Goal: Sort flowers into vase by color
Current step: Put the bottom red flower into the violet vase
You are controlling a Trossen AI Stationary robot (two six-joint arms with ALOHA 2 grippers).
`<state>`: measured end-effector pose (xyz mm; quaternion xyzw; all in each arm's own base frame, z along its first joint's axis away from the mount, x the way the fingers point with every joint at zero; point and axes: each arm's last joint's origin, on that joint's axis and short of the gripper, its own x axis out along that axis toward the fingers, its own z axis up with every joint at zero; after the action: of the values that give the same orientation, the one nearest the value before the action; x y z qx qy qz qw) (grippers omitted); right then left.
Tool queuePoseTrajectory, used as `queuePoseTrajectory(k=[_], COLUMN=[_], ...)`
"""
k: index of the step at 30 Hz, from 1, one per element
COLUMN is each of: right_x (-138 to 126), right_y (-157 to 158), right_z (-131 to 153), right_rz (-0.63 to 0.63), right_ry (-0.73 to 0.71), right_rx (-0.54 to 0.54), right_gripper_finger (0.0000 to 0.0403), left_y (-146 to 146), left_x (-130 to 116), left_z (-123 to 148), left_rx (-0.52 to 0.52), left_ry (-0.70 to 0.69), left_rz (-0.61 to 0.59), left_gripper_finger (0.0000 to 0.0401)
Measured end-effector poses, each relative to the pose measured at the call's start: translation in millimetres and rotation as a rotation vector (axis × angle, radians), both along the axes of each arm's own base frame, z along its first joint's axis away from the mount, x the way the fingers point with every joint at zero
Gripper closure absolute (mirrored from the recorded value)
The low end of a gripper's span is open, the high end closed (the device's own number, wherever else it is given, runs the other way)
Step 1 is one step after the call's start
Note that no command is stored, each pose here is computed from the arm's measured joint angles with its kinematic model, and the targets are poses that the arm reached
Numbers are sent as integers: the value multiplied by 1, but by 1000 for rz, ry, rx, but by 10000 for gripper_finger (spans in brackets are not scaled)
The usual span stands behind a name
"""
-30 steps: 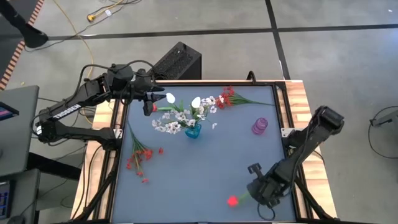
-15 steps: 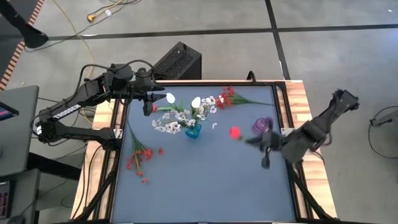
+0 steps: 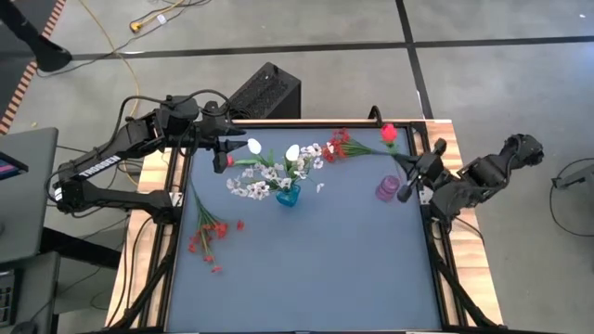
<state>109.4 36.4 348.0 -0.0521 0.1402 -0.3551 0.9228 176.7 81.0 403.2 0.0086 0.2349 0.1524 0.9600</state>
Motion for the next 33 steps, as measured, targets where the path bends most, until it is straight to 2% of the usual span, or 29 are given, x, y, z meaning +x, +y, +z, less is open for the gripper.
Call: queuePoseTrajectory(k=[6, 11, 14, 18, 25, 33], right_x=[1, 3, -1, -3, -3, -1], right_y=[-4, -5, -6, -4, -6, -9], right_z=[-5, -27, -35, -35, -36, -58], right_rz=[-72, -162, -202, -213, -253, -298], right_ry=[-29, -58, -131, -193, -179, -218], right_rx=[4, -46, -43, -37, -100, -76], right_gripper_finger=[387, 387, 387, 387, 387, 387], left_y=[0, 1, 1, 1, 1, 1], left_x=[0, 0, 0, 1, 1, 0], left_z=[0, 0, 1, 2, 2, 2], left_rx=[2, 24, 30, 36, 36, 37], left_ry=[1, 8, 0, -10, -9, -9], left_rz=[4, 13, 14, 18, 20, 21], left_gripper_finger=[269, 269, 269, 269, 269, 269])
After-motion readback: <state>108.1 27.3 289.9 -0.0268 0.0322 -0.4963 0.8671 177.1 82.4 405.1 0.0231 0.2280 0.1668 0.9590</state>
